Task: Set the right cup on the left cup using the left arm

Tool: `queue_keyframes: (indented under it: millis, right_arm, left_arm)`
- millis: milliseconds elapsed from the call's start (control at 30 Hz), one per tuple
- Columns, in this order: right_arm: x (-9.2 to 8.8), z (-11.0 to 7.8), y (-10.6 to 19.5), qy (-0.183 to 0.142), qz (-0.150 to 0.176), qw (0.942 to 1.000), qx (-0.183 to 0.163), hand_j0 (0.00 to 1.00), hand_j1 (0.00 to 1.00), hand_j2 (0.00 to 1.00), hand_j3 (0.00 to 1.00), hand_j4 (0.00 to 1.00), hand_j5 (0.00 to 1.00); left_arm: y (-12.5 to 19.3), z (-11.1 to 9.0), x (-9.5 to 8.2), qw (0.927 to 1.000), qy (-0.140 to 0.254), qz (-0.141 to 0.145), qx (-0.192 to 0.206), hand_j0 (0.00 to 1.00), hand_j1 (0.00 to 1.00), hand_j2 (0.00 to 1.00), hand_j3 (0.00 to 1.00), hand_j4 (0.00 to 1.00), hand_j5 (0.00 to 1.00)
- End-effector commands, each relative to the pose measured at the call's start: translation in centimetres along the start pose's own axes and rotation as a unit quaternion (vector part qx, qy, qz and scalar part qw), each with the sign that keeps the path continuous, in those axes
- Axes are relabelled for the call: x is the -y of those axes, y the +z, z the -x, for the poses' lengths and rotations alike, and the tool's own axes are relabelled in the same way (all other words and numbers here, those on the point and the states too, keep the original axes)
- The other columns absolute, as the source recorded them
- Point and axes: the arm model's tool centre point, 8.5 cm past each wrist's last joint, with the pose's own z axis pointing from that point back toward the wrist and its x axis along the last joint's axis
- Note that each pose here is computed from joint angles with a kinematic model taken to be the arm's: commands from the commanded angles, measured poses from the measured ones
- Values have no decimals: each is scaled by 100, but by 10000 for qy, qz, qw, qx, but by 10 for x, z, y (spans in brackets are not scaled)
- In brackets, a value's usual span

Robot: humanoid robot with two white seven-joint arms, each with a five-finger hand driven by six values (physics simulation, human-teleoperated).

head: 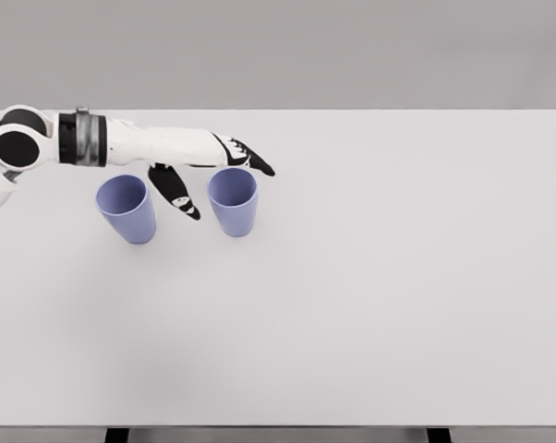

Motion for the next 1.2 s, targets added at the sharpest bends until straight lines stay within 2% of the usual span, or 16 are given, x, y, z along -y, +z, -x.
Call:
queue_keyframes:
  millis: [0, 100, 133, 200, 267, 533, 633, 1167]
  right_arm:
    - [0, 0, 0, 8, -3, 10000, -3, 100, 100, 100, 100, 100, 100]
    - [0, 0, 0, 1, -3, 10000, 1, 100, 100, 100, 100, 100, 100]
    - [0, 0, 0, 1, -3, 10000, 1, 100, 100, 100, 100, 100, 100]
    - [0, 0, 0, 1, -3, 10000, 1, 100, 100, 100, 100, 100, 100]
    - [0, 0, 0, 1, -3, 10000, 1, 100, 100, 100, 100, 100, 100]
    - [0, 0, 0, 1, -3, 10000, 1, 100, 100, 100, 100, 100, 100]
    - [0, 0, 0, 1, -3, 10000, 1, 100, 100, 100, 100, 100, 100]
    - [0, 0, 0, 1, -3, 10000, 1, 100, 100, 100, 100, 100, 100]
  left_arm:
    - [-6, -1, -2, 10000, -1, -19, 36, 100, 100, 100, 100, 100, 100]
    - [-12, -1, -2, 10000, 13, -15, 63, 100, 100, 100, 100, 100, 100]
    - [-11, 4, 1, 10000, 53, 14, -7, 100, 100, 100, 100, 100, 100]
    - [-10, 7, 4, 9997, -122, 124, -158, 100, 100, 100, 100, 100, 100]
    - [-8, 13, 5, 9996, -82, 114, -254, 100, 100, 100, 100, 100, 100]
    - [-20, 11, 5, 9998, -64, 107, -156, 100, 100, 100, 100, 100, 100]
    - [-20, 13, 11, 9998, 1, 108, -175, 100, 100, 100, 100, 100, 100]
    - [-20, 16, 13, 9996, -65, 112, -251, 100, 100, 100, 100, 100, 100]
